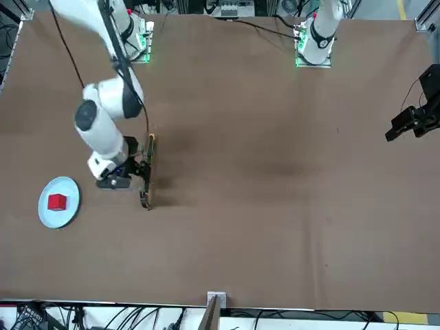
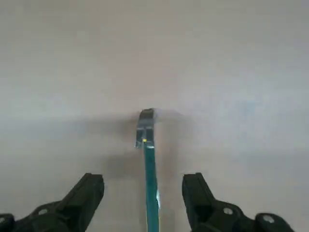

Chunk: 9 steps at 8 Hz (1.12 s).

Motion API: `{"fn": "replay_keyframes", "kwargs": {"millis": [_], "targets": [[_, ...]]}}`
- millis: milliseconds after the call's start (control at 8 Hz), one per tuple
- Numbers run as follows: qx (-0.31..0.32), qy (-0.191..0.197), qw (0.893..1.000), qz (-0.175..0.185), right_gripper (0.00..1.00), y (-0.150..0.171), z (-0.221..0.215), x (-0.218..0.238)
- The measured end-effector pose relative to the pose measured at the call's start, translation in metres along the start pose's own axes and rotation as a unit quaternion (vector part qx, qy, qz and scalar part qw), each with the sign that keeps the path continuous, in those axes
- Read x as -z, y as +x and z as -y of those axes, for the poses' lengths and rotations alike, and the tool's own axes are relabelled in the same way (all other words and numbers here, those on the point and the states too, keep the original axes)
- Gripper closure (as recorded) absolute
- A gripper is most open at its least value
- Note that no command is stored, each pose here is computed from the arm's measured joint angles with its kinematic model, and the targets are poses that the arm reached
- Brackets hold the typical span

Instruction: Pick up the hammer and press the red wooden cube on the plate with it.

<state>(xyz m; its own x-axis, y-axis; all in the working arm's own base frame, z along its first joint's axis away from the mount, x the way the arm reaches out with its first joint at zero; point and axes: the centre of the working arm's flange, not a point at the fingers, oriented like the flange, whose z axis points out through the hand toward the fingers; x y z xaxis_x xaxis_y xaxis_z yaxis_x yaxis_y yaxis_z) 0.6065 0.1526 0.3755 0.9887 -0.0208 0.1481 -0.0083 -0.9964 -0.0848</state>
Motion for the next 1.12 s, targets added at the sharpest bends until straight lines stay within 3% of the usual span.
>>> {"fn": "replay_keyframes", "kwargs": {"millis": [250, 500, 1125], "targets": [[0.019, 0.01, 1.0, -0.017, 0.0, 0.005, -0.031, 0.067], [0.051, -0.009, 0.998, -0.017, 0.0, 0.001, -0.064, 0.109], [0.04, -0.032, 0.998, 0.04, 0.0, -0.027, -0.108, 0.205]]}}
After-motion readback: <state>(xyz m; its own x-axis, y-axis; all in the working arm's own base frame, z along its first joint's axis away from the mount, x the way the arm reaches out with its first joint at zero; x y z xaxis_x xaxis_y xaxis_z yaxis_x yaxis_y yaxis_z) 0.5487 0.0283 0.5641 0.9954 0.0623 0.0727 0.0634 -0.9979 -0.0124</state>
